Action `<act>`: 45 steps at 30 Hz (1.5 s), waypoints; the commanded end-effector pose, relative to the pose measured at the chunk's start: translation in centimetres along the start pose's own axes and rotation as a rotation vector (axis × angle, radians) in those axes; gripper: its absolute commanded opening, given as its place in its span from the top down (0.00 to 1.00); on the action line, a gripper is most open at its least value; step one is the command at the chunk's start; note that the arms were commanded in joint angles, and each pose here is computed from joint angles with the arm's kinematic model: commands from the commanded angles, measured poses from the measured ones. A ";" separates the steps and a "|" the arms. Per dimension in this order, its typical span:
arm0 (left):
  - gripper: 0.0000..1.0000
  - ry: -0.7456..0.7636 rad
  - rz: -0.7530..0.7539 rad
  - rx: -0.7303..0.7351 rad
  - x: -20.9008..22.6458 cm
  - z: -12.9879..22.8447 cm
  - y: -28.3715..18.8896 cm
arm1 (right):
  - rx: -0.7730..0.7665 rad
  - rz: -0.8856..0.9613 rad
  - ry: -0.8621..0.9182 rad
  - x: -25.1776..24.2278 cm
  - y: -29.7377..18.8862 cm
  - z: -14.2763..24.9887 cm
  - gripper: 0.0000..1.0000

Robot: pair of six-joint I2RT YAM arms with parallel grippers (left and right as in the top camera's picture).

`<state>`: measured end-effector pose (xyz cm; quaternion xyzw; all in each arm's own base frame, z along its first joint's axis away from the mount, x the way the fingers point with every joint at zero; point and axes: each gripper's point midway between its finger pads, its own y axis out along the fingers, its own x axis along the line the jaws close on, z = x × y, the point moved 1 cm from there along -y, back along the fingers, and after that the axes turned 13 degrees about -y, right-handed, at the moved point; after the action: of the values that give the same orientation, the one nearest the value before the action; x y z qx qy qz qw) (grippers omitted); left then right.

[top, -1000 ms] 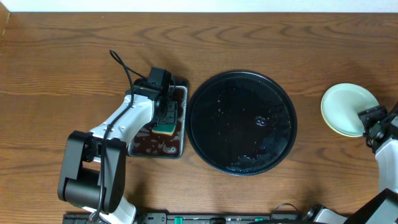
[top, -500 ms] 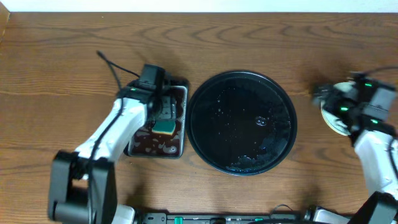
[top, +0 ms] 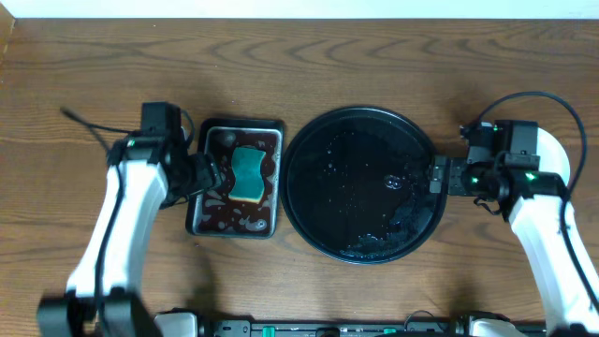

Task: Clean dirty plates on tray and stack at the side

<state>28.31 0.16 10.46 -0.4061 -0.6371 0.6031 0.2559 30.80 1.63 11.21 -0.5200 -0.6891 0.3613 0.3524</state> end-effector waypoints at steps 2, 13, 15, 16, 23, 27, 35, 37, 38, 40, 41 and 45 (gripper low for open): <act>0.18 0.053 0.070 -0.093 0.1 1.4 -2.0 | -0.122 0.064 -0.062 0.1 -3.2 -0.9 0.01; 0.17 0.118 0.318 -0.515 1.2 4.0 -7.1 | -0.459 0.195 -0.118 0.7 -8.9 0.9 0.01; 0.17 0.121 0.345 -0.560 1.3 4.2 -8.1 | -0.462 0.195 -0.118 0.9 -9.0 1.4 0.01; 0.17 0.122 0.358 -0.582 1.3 4.2 -8.7 | -0.451 0.193 -0.116 0.9 -9.0 1.7 0.01; 0.16 0.124 0.375 -0.611 1.3 4.4 -9.4 | -0.341 0.171 -0.096 1.1 -7.9 4.2 0.01; 0.16 0.124 0.375 -0.611 1.3 4.4 -9.4 | -0.286 0.160 -0.086 1.3 -7.5 5.4 0.01; 0.15 0.124 0.375 -0.611 1.3 4.4 -9.4 | -0.213 0.145 -0.072 1.5 -7.0 7.1 0.01; 0.15 0.124 0.375 -0.611 1.3 4.4 -9.4 | -0.205 0.143 -0.071 1.5 -6.9 7.3 0.01; 0.15 0.124 0.375 -0.611 1.3 4.4 -9.4 | -0.198 0.143 -0.070 1.5 -6.9 7.5 0.01; 0.15 0.124 0.375 -0.611 1.3 4.4 -9.4 | -0.187 0.144 -0.068 1.5 -6.9 7.7 0.01; 0.15 0.124 0.375 -0.611 1.3 4.4 -9.4 | -0.200 0.144 -0.075 1.6 -7.1 7.7 0.01; 0.15 0.124 0.375 -0.611 1.3 4.4 -9.4 | -0.348 0.152 -0.113 2.2 -9.0 5.8 0.01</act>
<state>22.09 -0.58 19.00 -0.6060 -0.6874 0.3982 0.0409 21.09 0.82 15.10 -0.5999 -0.7031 0.3081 0.2256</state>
